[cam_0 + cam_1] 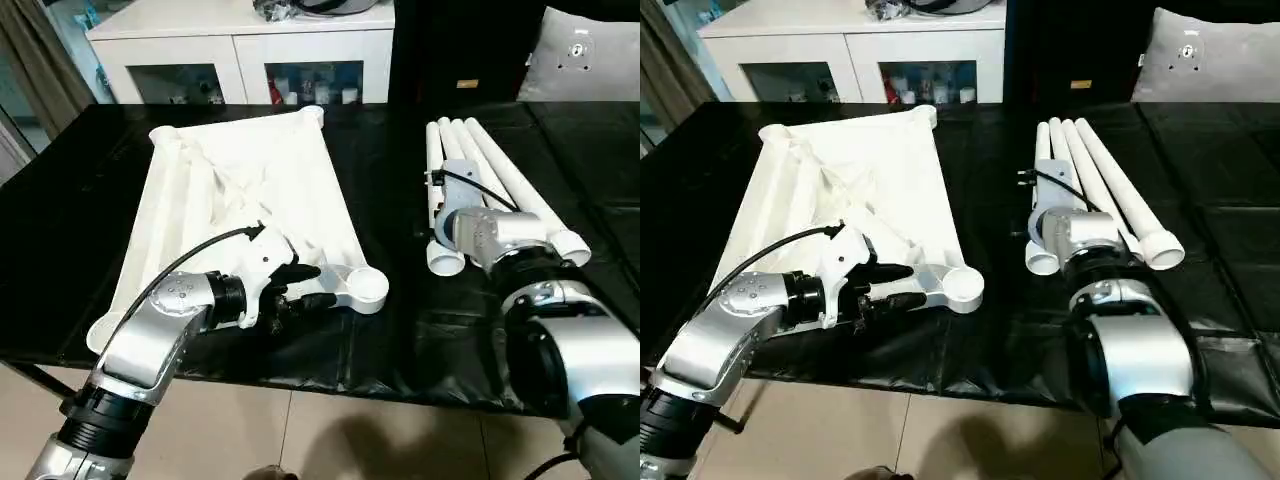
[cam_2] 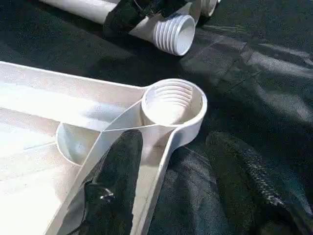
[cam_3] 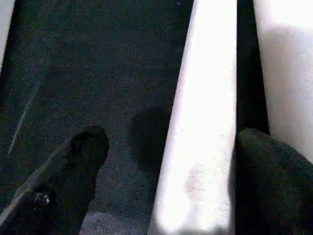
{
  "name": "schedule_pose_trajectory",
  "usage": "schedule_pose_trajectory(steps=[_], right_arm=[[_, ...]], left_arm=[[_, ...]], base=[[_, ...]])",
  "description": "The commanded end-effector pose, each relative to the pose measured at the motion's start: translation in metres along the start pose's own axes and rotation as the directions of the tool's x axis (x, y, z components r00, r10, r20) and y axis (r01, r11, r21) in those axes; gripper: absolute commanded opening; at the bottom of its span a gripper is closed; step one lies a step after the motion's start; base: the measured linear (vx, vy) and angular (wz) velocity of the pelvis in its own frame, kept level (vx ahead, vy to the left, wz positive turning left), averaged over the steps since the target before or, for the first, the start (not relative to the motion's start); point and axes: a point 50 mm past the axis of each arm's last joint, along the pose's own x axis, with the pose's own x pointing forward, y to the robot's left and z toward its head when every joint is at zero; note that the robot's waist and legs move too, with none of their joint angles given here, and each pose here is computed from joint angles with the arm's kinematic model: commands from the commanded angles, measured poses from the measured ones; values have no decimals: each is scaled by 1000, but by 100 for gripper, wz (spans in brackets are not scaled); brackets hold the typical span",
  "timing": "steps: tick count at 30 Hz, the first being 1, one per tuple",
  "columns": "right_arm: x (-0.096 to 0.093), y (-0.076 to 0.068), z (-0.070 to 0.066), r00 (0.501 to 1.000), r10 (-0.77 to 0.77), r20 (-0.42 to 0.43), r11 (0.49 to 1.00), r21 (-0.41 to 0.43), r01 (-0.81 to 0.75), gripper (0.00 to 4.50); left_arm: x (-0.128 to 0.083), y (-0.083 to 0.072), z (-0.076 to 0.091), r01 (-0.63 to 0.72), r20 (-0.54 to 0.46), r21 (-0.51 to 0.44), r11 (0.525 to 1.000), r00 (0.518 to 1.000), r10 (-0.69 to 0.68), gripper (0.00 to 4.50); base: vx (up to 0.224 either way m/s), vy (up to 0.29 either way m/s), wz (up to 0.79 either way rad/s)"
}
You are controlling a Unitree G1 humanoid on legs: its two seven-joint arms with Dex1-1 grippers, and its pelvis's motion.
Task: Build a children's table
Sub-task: Pick table leg
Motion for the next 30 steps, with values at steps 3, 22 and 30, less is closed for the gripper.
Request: schedule_pose_trajectory(steps=[3, 22, 30], right_arm=[[1, 6, -5, 997, 66, -47, 997, 41, -64, 422], [-8, 0, -2, 967, 185, -173, 979, -58, -198, 276], [-9, -3, -12, 945, 230, -233, 965, -71, -253, 198]], left_arm=[[-3, -1, 4, -4, -4, 22, 1000, 1000, 4, 248], [-3, -8, 2, 29, -5, 39, 999, 1000, -29, 248], [2, -10, 3, 31, 11, 41, 999, 999, -31, 248]], base=[[0, 0, 0], [0, 0, 0], [0, 0, 0]])
